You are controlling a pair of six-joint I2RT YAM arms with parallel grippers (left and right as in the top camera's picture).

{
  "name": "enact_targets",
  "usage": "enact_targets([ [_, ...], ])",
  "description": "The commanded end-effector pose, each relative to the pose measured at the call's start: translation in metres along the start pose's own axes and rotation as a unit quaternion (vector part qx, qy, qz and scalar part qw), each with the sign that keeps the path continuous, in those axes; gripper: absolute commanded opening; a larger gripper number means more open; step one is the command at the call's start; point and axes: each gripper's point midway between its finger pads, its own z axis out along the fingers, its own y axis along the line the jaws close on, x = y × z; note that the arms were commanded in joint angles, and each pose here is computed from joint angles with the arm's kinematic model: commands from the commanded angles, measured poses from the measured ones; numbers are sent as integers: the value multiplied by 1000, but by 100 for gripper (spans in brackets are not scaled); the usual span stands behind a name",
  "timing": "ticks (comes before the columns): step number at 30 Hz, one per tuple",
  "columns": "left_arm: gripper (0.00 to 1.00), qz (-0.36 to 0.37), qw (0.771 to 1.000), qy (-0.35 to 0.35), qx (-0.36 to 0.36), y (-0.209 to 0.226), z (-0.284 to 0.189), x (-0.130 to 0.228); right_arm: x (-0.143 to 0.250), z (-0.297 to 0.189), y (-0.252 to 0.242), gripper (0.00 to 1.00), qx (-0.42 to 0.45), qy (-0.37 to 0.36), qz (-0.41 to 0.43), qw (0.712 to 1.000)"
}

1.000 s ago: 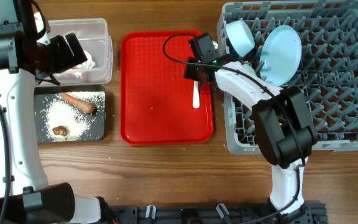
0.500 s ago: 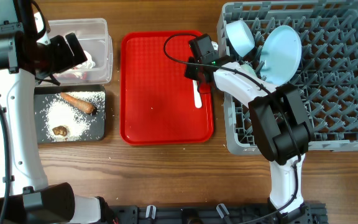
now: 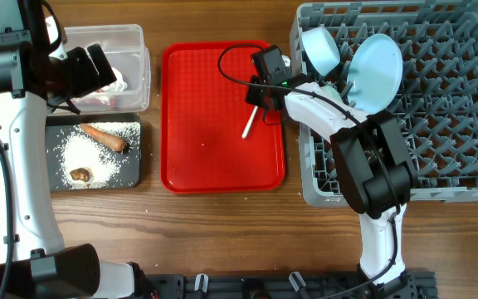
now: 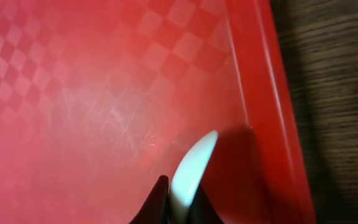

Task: Sort waste into correct bins and load items into the dishwasher rack
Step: 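Move the right gripper to the white spoon and grasp it, then carry the spoon right and release it into the rack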

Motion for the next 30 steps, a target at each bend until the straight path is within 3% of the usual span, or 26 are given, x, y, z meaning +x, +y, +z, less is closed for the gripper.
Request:
enact_targets([
  [1,100,1,1000,-12,-4,2,-6,-5,8,0,12,4,-32,31,-40,998],
  [6,100,1,1000,-12,-4,2,-6,-5,-12,-40,27,4,-47,8,-67,997],
  [13,100,1,1000,-12,-4,2,-6,-5,-59,-153,40,4,-64,-88,-85,990],
  [17,100,2,1000,-12,-4,2,-6,-5,-81,-227,7,4,-24,-145,-47,988],
  [20,100,1,1000,-12,-4,2,-6,-5,-83,-268,-54,4,72,-174,54,981],
  [23,100,1,1000,-12,-4,2,-6,-5,-70,-304,-131,4,200,-201,175,943],
  [26,100,2,1000,-12,-4,2,-6,-5,-47,-329,-193,4,301,-206,284,886],
  [30,100,1,1000,-12,-4,2,-6,-5,-29,-324,-235,4,343,-198,359,845],
])
